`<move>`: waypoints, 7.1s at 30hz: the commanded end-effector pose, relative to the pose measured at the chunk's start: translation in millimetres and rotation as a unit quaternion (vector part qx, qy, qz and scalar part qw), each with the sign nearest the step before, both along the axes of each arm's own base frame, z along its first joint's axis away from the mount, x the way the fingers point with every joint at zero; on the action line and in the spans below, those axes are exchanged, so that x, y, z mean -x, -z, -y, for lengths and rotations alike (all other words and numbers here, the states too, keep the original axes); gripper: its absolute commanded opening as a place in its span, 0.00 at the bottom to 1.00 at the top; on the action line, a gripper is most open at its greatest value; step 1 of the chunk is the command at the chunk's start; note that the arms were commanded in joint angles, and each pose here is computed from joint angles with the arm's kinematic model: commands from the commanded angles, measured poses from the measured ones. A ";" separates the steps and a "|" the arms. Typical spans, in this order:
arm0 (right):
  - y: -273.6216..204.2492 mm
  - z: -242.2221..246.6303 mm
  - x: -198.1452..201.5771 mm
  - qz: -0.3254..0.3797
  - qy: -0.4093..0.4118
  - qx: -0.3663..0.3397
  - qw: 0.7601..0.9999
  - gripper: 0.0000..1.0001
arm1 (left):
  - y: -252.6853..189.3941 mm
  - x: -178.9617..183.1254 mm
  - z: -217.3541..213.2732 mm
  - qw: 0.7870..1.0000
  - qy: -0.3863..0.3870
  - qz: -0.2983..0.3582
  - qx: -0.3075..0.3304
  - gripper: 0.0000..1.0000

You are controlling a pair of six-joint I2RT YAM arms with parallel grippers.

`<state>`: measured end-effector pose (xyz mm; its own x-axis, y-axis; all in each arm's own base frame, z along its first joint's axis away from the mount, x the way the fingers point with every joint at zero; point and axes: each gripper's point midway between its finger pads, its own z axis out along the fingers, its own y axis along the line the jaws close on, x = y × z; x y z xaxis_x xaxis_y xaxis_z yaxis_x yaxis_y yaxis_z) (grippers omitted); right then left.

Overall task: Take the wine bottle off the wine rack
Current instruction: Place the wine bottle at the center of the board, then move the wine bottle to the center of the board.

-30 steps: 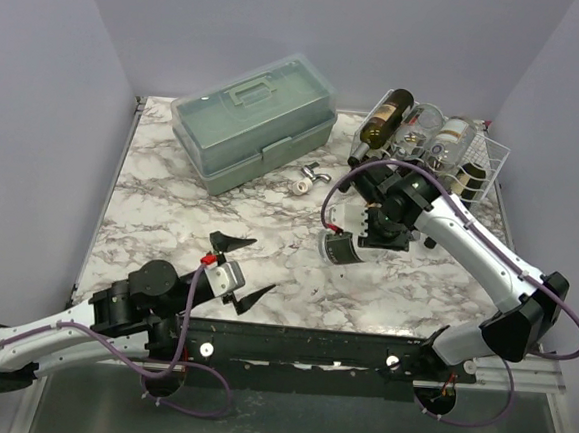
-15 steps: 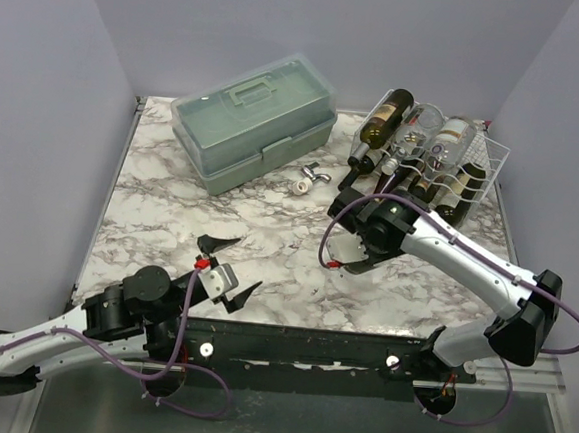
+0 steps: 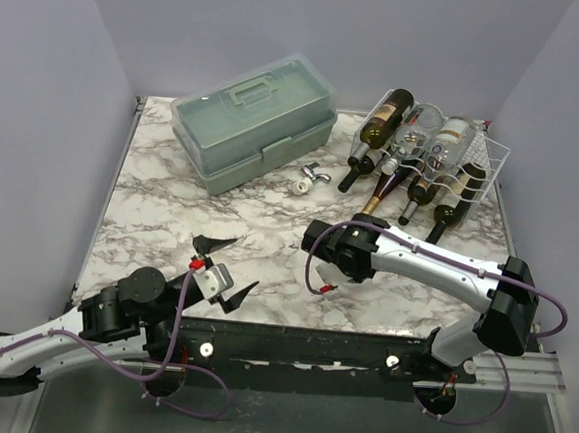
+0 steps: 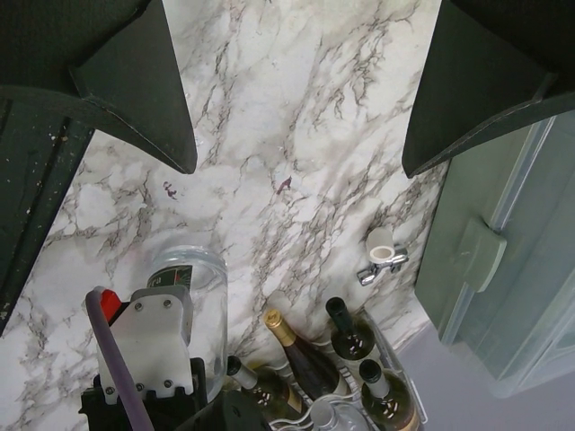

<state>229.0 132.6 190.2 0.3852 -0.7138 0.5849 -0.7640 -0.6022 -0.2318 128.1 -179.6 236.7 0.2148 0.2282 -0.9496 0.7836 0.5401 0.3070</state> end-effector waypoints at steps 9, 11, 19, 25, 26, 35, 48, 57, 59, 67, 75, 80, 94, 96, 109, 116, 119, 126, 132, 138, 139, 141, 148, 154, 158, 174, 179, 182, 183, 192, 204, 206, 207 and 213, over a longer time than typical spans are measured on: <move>-19.4 -1.9 -12.2 0.052 -0.051 0.075 0.994 0.10 | -1.8 4.2 -3.3 1.000 0.006 -0.003 0.013 0.99; -17.8 -5.0 -11.9 0.051 -0.053 0.077 0.994 0.12 | -2.5 4.5 -3.0 1.000 0.008 -0.003 0.014 0.98; -7.1 -18.8 -5.2 0.043 -0.065 0.081 0.994 0.40 | -1.8 5.3 -2.0 1.000 0.012 -0.005 0.014 0.98; -5.1 -29.3 2.4 0.051 -0.072 0.070 0.994 0.64 | -1.8 5.9 -1.4 1.000 0.015 -0.006 0.015 0.98; -5.2 -31.0 3.6 0.051 -0.074 0.068 0.994 0.65 | -1.8 5.8 -1.5 1.000 0.015 -0.006 0.015 0.98; -19.3 -49.9 7.3 0.088 -0.070 0.025 0.993 1.00 | -3.5 7.1 -0.3 1.000 0.020 -0.009 0.019 0.99; -26.7 -69.6 34.0 0.048 -0.049 -0.099 0.993 0.99 | -18.9 11.5 -8.4 0.998 0.026 0.009 0.054 0.99; -52.6 -98.0 55.8 -0.019 -0.021 -0.249 0.968 1.00 | -35.5 15.6 -7.4 0.994 0.037 0.023 0.102 0.99; -59.3 -107.1 61.4 -0.046 -0.010 -0.288 0.957 0.99 | -37.2 16.5 -3.5 0.993 0.043 0.019 0.105 0.99; -101.9 -112.8 60.6 -0.079 0.029 -0.410 0.908 0.99 | -52.1 24.6 8.5 0.987 0.066 -0.031 0.144 0.99; -140.4 -110.5 50.7 -0.091 0.098 -0.536 0.834 1.00 | -65.1 18.6 26.3 0.973 0.056 -0.092 0.206 0.98; -157.6 -98.3 14.0 -0.014 0.167 -0.604 0.779 1.00 | -64.4 10.6 46.9 0.965 0.049 -0.126 0.223 0.98; -151.4 -28.1 -88.0 0.029 0.368 -0.725 0.581 1.00 | -51.5 -8.8 96.1 0.950 0.022 -0.215 0.228 0.98; -149.7 -16.5 -94.3 0.021 0.382 -0.752 0.536 1.00 | -51.3 -10.8 99.7 0.947 0.017 -0.223 0.230 0.98; -116.3 1.8 -74.7 -0.036 0.410 -0.830 0.377 1.00 | -67.4 -30.0 104.3 0.911 -0.046 -0.283 0.298 0.99; -98.0 0.1 -56.4 -0.052 0.379 -0.843 0.379 0.99 | -69.5 -41.6 114.5 0.914 -0.071 -0.281 0.284 0.98; -88.0 7.3 -63.9 -0.028 0.384 -0.841 0.379 1.00 | -68.3 -47.6 120.3 0.923 -0.102 -0.275 0.250 0.98; -66.2 12.3 -64.5 -0.032 0.393 -0.836 0.381 1.00 | -63.7 -50.6 149.9 0.942 -0.159 -0.262 0.136 0.97; -57.4 22.8 -67.8 -0.001 0.411 -0.828 0.381 1.00 | -53.7 -41.2 184.3 0.959 -0.109 -0.245 0.094 0.90; -57.0 23.0 -66.5 0.000 0.411 -0.828 0.382 1.00 | -39.1 -36.7 215.8 0.978 -0.029 -0.182 0.097 0.88; -57.2 23.5 -66.8 0.001 0.411 -0.828 0.382 1.00 | -33.3 -37.2 219.3 0.981 -0.022 -0.171 0.094 0.87; -56.9 23.7 -66.5 0.003 0.410 -0.828 0.382 1.00 | -24.9 -38.7 225.6 0.984 -0.011 -0.149 0.093 0.87; -56.0 24.2 -66.4 0.004 0.409 -0.828 0.383 0.99 | -7.7 -37.0 235.5 0.989 0.037 -0.085 0.112 0.85; -54.9 24.3 -66.5 0.005 0.409 -0.828 0.384 1.00 | 0.5 -51.7 240.4 0.986 0.028 -0.087 0.138 0.75; -53.5 24.5 -66.7 0.005 0.410 -0.827 0.385 0.99 | 0.6 -61.6 245.5 0.985 0.024 -0.081 0.151 0.69; -52.7 24.7 -66.6 0.005 0.409 -0.826 0.388 1.00 | 8.2 -83.0 265.5 0.986 0.014 -0.062 0.156 0.43; -53.0 25.2 -66.6 0.007 0.408 -0.826 0.388 1.00 | 16.2 -86.0 267.5 0.986 0.009 -0.065 0.153 0.39; -52.5 25.3 -66.6 0.007 0.408 -0.826 0.389 1.00 | 18.0 -86.6 268.8 0.986 0.008 -0.065 0.153 0.41; -52.2 25.1 -66.4 0.006 0.408 -0.826 0.389 1.00 | 17.2 -86.8 269.1 0.986 0.008 -0.065 0.154 0.42; -52.3 25.6 -66.4 0.008 0.407 -0.826 0.390 1.00 | 20.1 -91.7 270.3 0.985 0.003 -0.068 0.160 0.49; -52.3 26.2 -66.9 0.010 0.406 -0.826 0.391 1.00 | 3.8 -90.3 260.2 0.984 0.003 -0.050 0.173 0.04; -51.2 26.4 -66.8 0.011 0.408 -0.825 0.391 1.00 | -1.8 -88.4 253.1 0.983 0.001 -0.046 0.178 0.00; -52.0 26.3 -66.8 0.011 0.407 -0.826 0.391 1.00 | -4.5 -88.0 248.6 0.983 -0.002 -0.044 0.180 0.00; -51.6 25.8 -66.0 0.009 0.407 -0.826 0.391 0.99 | -19.9 -88.9 209.3 0.978 -0.040 -0.038 0.201 0.00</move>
